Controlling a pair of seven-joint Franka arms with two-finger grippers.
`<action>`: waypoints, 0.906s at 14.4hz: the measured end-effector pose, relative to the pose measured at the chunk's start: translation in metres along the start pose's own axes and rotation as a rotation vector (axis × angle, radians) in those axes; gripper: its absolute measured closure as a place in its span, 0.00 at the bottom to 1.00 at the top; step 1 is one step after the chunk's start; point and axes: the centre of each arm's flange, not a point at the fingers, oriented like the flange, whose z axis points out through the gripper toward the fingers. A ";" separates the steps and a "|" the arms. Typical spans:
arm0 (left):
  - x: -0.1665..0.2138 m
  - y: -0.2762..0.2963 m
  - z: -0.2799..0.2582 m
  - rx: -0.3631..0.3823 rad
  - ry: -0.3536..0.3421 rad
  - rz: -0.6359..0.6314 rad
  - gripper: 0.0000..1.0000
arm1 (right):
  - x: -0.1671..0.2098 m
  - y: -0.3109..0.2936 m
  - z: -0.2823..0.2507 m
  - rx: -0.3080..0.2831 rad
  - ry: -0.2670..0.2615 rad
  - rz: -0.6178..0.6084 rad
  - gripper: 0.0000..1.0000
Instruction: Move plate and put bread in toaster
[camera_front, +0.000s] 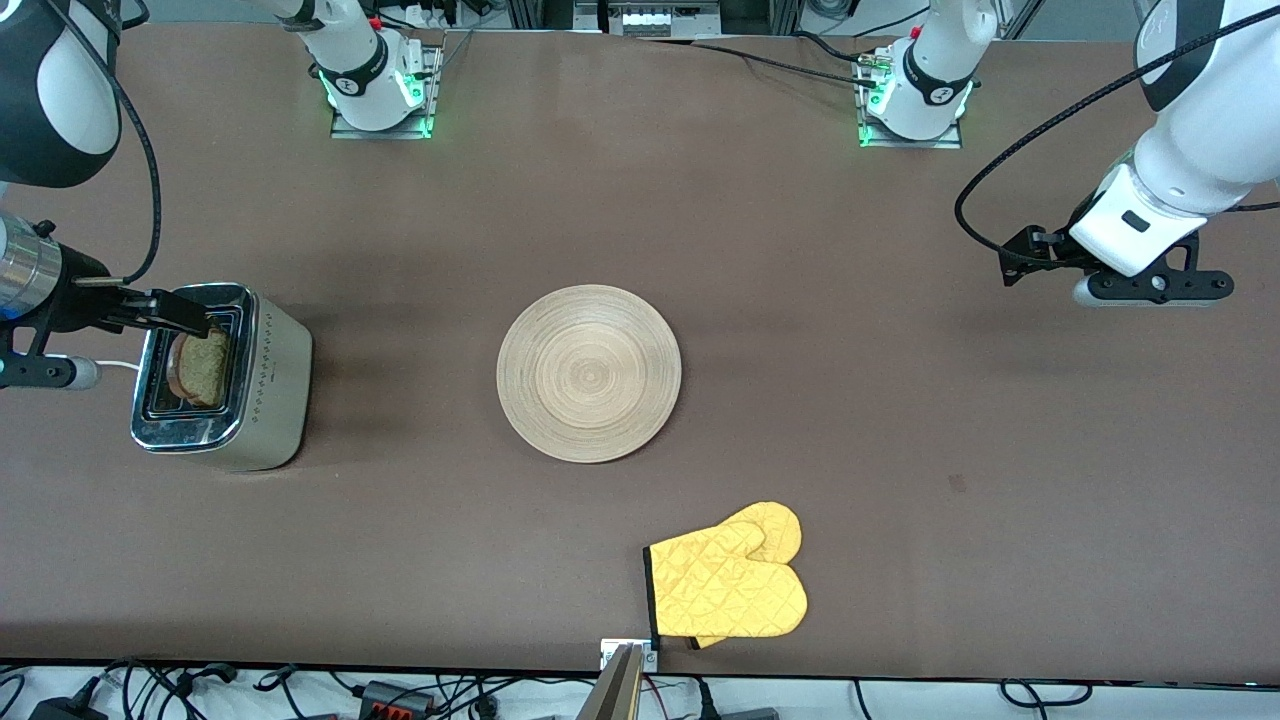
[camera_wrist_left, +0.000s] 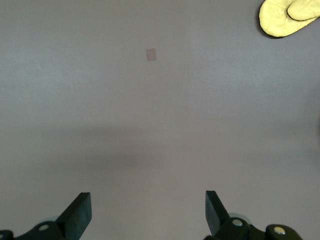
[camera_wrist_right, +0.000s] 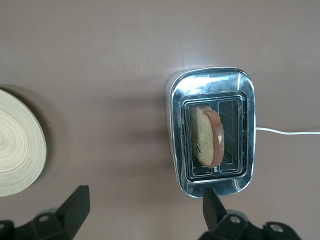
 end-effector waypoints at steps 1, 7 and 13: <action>0.000 0.000 0.000 0.000 0.000 0.000 0.00 | 0.000 0.004 -0.005 0.002 0.012 0.006 0.00; 0.000 0.000 0.000 0.000 0.000 0.000 0.00 | -0.003 0.051 -0.039 0.093 0.112 0.030 0.00; 0.000 0.000 0.000 0.000 0.000 0.000 0.00 | -0.016 0.054 -0.029 0.062 0.110 0.024 0.00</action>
